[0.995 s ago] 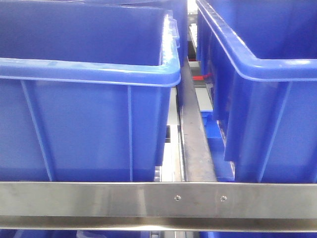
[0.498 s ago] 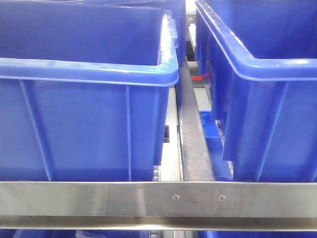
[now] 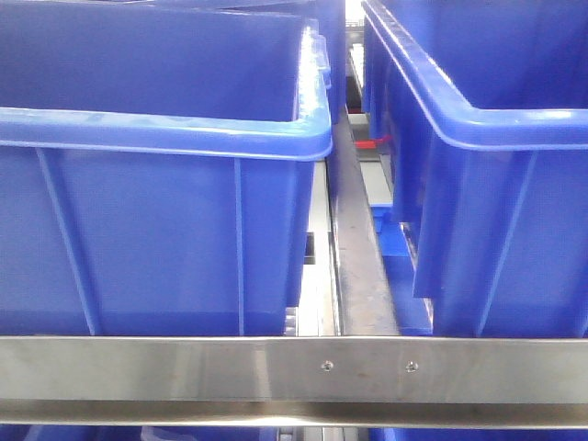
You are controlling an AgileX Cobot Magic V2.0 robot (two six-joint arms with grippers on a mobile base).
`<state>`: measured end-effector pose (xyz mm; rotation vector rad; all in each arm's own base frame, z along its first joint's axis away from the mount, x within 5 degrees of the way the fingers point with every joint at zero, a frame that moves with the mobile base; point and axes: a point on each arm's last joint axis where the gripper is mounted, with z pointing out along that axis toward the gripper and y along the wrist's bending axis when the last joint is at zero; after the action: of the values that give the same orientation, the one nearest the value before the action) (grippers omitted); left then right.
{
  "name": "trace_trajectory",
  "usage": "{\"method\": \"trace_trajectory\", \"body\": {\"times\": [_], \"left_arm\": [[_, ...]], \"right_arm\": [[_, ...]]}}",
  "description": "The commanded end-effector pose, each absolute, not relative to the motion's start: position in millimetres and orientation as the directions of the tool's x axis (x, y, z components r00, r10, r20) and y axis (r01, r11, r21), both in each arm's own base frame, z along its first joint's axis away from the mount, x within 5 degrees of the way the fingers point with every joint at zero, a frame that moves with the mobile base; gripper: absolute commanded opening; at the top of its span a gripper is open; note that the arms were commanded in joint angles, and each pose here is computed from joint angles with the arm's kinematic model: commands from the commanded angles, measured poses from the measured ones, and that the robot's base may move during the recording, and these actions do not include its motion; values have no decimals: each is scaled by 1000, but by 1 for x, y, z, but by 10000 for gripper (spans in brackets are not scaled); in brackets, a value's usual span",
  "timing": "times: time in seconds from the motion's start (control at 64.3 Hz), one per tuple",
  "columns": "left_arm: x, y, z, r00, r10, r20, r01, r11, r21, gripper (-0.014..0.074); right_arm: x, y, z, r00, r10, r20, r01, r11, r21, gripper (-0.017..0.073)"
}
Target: Place yellow foam block on left shelf second layer
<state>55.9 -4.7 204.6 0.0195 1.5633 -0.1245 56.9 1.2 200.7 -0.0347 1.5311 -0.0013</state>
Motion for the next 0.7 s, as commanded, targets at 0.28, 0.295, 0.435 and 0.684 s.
{"method": "trace_trajectory", "body": {"times": [0.28, 0.295, 0.435, 0.684], "left_arm": [[57, -6, 203, 57, -83, -995, 109, 991, -77, 136], [57, -6, 203, 57, -83, -995, 109, 991, -77, 136], [57, -6, 203, 57, -83, -995, 109, 991, -77, 136], [57, -6, 203, 57, -83, -995, 109, 991, -77, 136]], "right_arm": [[53, 1, 217, 163, -28, -986, -12, 999, -31, 34], [53, 1, 217, 163, -28, -986, -12, 999, -31, 34], [53, 1, 217, 163, -28, -986, -12, 999, -31, 34], [53, 1, 217, 163, -28, -986, -12, 999, -31, 34]]}}
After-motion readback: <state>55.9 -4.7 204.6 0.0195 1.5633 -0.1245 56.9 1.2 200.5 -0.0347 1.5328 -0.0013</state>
